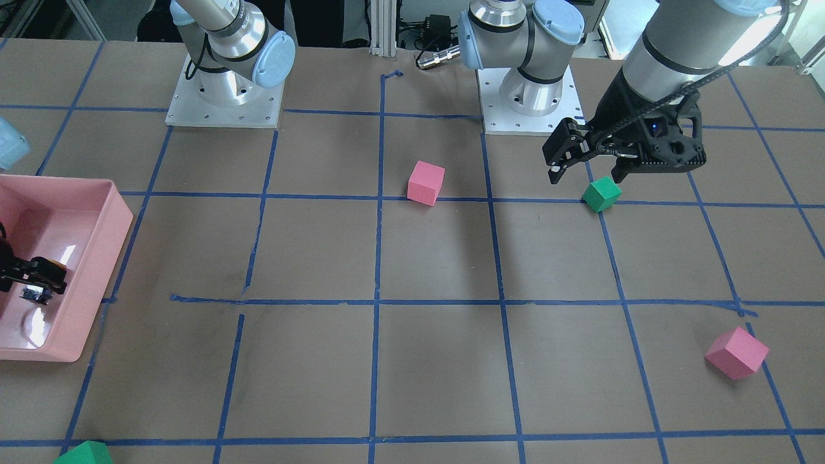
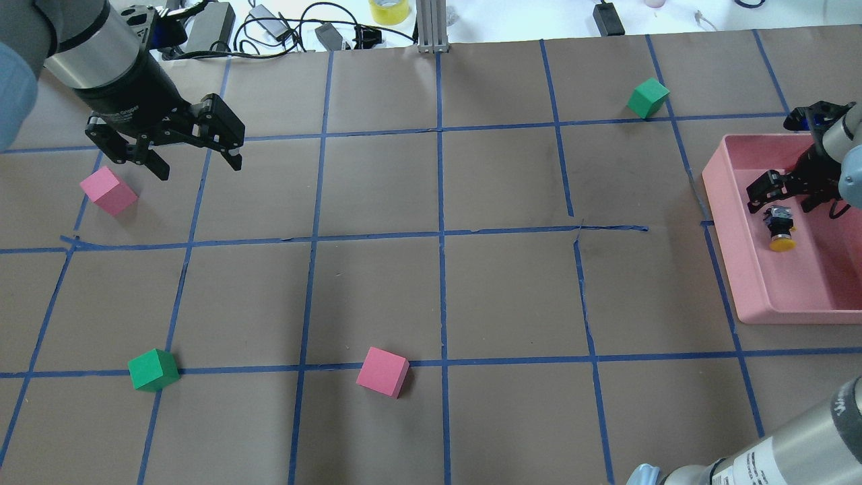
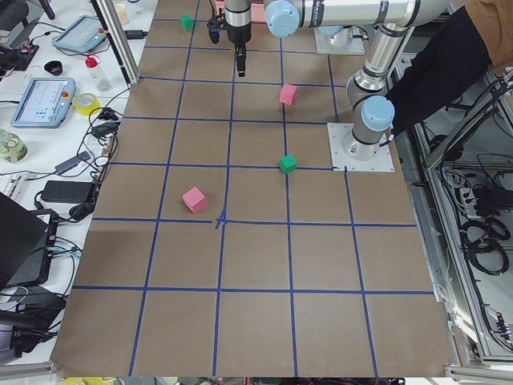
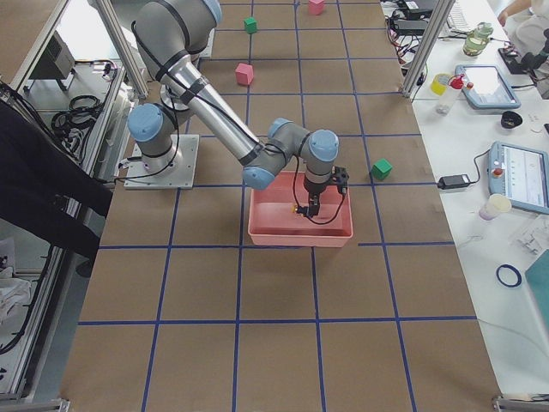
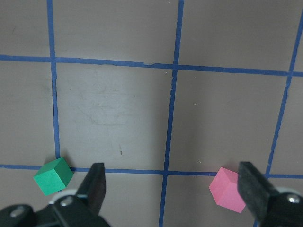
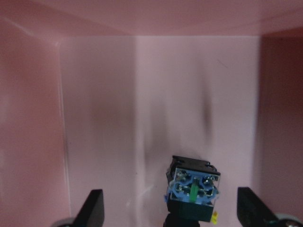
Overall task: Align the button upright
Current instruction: 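Lower the right gripper and grasp the button's black body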
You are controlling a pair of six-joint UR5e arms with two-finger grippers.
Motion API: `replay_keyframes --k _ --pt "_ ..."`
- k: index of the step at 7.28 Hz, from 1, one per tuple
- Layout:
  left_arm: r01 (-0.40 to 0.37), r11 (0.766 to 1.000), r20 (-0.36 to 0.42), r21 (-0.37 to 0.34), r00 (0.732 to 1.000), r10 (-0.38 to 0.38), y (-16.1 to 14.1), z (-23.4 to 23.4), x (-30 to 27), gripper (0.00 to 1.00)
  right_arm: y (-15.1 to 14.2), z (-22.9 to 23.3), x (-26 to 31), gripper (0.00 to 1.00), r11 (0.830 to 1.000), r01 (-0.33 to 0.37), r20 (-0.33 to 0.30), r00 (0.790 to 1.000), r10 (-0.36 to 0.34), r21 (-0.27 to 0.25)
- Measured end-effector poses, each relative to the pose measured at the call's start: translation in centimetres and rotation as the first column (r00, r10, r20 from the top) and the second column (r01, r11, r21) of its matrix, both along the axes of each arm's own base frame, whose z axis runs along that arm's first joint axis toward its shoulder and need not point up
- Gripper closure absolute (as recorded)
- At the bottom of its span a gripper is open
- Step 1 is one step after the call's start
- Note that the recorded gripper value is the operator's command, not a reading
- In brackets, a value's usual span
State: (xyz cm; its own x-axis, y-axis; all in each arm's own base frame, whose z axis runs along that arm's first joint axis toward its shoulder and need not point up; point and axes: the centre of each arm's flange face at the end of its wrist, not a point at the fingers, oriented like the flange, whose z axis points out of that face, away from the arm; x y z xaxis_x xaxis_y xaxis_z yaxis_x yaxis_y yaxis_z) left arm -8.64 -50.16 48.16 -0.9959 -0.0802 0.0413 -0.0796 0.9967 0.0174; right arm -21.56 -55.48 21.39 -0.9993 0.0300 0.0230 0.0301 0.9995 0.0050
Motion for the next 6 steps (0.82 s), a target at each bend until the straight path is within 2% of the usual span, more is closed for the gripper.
replay_keyframes --k 6 --pt "0.000 1.000 0.000 -0.002 1.000 0.000 0.07 0.11 -0.01 0.00 0.38 -0.58 -0.16 0.00 1.000 0.001 -0.028 1.000 0.000 0.020"
